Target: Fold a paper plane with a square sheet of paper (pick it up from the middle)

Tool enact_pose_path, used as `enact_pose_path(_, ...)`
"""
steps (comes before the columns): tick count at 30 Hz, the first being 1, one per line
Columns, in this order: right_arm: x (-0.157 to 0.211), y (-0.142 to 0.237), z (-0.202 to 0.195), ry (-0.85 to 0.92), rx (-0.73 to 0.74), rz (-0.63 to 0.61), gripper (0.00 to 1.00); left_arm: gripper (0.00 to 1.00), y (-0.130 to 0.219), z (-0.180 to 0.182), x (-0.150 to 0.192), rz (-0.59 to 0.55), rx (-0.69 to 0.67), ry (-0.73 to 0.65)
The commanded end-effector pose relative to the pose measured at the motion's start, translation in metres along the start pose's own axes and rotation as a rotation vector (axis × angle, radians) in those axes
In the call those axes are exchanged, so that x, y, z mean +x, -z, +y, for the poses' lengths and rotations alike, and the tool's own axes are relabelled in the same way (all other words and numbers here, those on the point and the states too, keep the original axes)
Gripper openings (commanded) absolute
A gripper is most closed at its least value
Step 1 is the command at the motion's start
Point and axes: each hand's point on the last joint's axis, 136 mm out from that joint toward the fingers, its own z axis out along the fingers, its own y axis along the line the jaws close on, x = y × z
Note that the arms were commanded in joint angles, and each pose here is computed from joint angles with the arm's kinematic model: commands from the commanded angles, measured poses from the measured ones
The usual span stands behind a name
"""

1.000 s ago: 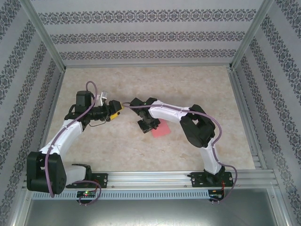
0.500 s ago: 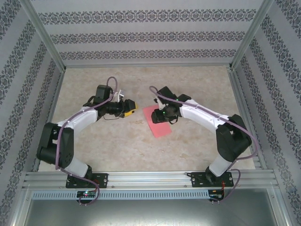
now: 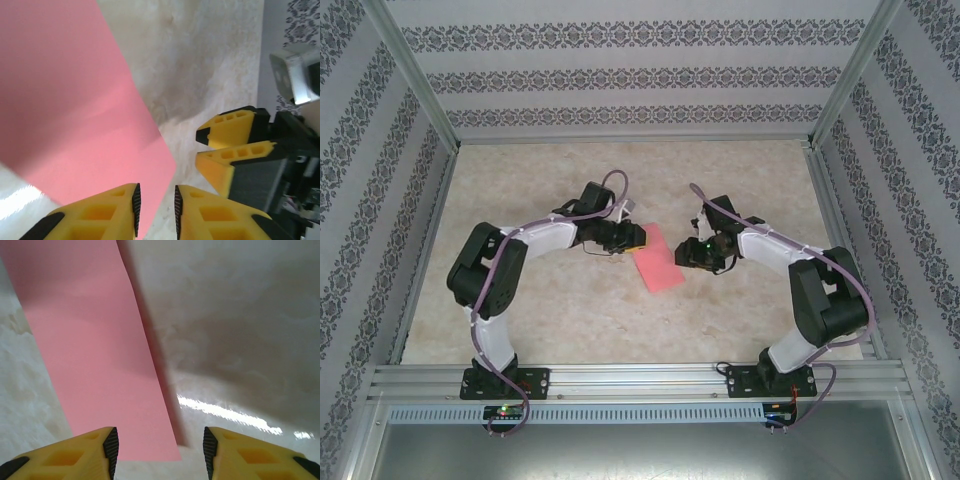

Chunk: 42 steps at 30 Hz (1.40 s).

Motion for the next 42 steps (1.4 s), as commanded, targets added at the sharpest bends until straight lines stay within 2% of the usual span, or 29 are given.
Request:
enact_pose_path(1, -0.003, -0.002, 0.005, -0.020, -0.077, -0.003, 0.50, 0.23, -0.011, 0.019, 0.007, 0.038, -0.088, -0.023)
enact_pose_path(14, -0.001, -0.018, 0.002, -0.045, -0.147, 0.059, 0.51, 0.20, -0.027, 0.064, 0.031, 0.146, -0.264, -0.051)
enact_pose_path(30, 0.022, -0.025, 0.032, -0.050, -0.290, 0.177, 0.49, 0.21, -0.033, 0.076, 0.037, 0.174, -0.253, -0.045)
enact_pose_path(37, 0.025, -0.012, 0.035, -0.078, -0.319, 0.156, 0.46, 0.21, -0.030, 0.076, 0.037, 0.175, -0.245, -0.045)
enact_pose_path(42, 0.025, -0.006, 0.042, -0.103, -0.373, 0.153, 0.40, 0.22, -0.029, 0.072, 0.036, 0.174, -0.236, -0.049)
